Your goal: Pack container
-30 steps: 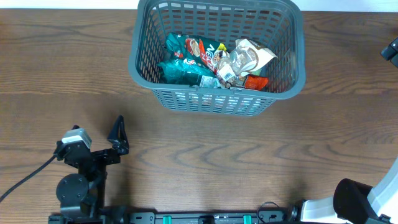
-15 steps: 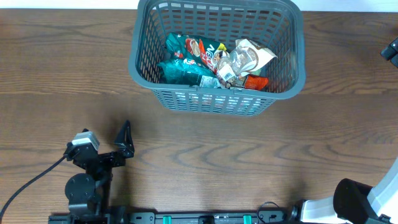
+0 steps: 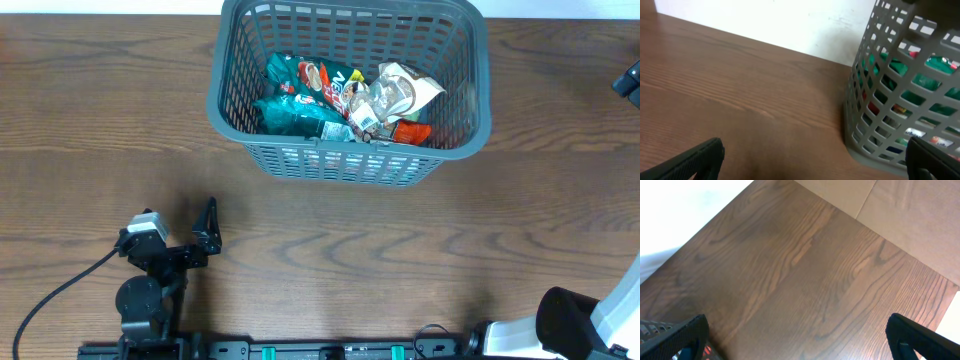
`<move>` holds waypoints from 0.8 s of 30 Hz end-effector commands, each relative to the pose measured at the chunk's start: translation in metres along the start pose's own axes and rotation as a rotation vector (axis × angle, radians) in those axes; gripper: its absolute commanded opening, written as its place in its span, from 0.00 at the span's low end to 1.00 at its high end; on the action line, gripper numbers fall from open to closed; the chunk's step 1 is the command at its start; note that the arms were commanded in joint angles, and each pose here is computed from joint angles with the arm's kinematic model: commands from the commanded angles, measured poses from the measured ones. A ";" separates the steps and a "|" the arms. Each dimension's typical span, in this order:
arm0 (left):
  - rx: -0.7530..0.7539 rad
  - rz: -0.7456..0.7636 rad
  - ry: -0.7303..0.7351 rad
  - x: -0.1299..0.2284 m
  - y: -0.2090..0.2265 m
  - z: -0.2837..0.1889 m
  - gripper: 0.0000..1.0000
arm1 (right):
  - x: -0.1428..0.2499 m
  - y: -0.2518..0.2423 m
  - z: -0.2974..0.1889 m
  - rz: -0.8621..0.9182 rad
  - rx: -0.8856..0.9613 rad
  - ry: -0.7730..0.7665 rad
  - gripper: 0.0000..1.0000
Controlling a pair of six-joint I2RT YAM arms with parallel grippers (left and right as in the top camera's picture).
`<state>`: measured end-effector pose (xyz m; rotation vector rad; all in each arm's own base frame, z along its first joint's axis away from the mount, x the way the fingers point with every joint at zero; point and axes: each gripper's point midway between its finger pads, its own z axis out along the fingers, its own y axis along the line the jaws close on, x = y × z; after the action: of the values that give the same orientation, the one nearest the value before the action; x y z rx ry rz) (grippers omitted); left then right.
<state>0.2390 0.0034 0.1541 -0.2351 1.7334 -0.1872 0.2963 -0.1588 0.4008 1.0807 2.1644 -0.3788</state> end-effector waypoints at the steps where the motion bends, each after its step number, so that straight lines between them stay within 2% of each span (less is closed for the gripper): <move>1: 0.008 -0.002 -0.016 0.000 0.000 0.000 0.99 | -0.001 -0.003 0.000 0.013 0.011 -0.004 0.99; 8: 0.000 0.024 0.014 0.016 0.004 0.004 0.99 | -0.001 -0.003 0.000 0.013 0.011 -0.004 0.99; 16: 0.002 0.243 0.014 0.016 0.004 0.004 0.99 | -0.001 -0.003 0.000 0.013 0.011 -0.004 0.99; 24: 0.002 0.316 0.014 0.016 0.004 0.004 0.99 | -0.001 -0.003 0.000 0.013 0.011 -0.004 0.99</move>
<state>0.2395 0.0034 0.1499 -0.0157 1.7371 -0.0030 0.2963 -0.1588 0.4008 1.0807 2.1644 -0.3788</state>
